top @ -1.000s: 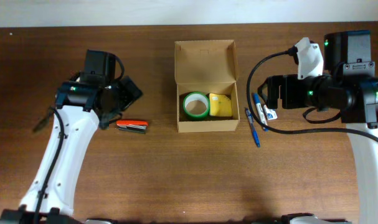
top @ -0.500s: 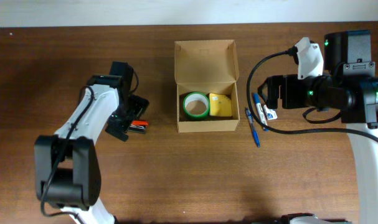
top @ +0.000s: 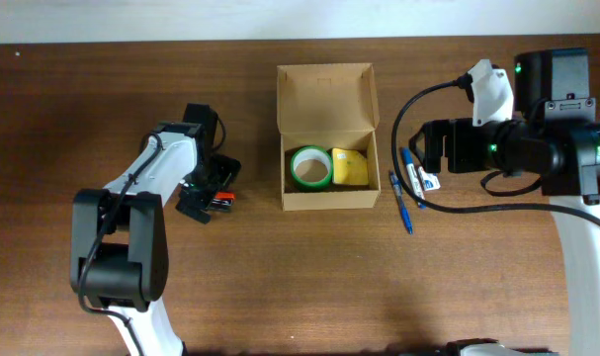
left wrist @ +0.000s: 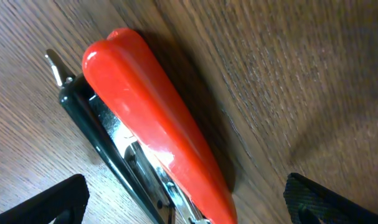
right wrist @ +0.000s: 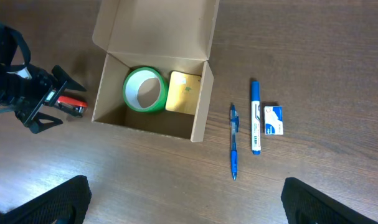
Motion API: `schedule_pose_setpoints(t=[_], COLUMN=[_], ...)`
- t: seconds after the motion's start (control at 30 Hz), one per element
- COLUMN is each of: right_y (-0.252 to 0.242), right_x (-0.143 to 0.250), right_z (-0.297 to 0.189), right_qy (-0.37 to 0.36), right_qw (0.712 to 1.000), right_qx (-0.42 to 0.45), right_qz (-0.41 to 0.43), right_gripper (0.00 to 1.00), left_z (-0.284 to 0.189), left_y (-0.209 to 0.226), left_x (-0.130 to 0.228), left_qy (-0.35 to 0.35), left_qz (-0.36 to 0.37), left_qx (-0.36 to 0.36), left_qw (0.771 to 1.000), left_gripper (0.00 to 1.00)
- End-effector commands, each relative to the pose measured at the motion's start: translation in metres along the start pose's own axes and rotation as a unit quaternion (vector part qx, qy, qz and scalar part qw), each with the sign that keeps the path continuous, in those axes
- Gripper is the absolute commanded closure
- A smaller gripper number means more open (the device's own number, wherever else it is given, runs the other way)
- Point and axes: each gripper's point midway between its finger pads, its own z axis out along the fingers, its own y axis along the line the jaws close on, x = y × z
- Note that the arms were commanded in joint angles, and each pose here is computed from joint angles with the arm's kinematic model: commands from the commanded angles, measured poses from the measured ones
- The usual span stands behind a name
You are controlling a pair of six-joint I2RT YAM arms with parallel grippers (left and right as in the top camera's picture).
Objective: Pack container
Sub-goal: 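Lower left gripper onto the red stapler and grasp it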
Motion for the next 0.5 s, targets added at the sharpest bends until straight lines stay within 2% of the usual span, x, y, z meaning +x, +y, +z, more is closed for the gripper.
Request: schedule_pose_setpoints(t=[0.0,0.2,0.47], right_y=[0.0007,0.0007,0.0007], right_x=[-0.0022,-0.0022,-0.0022], right_z=[-0.0024,-0.0024,-0.0024], right_qy=[-0.006,-0.006,-0.006], right_qw=[1.0,1.0,1.0], right_qx=[-0.005,-0.005,-0.005], right_qz=[-0.002,-0.002,-0.002], right_gripper=[0.01,0.01,0.01], left_z=[0.0039,0.0037,0.0075], left_y=[0.0049,0.0056,0.003], left_x=[-0.0053,-0.0098,-0.0084], left_qy=[-0.011,-0.024,-0.028], left_qz=[-0.007,-0.007,-0.002], left_qx=[-0.011,-0.014,-0.01], left_qw=[1.0,1.0,1.0], left_gripper=[0.0,0.09,0.11])
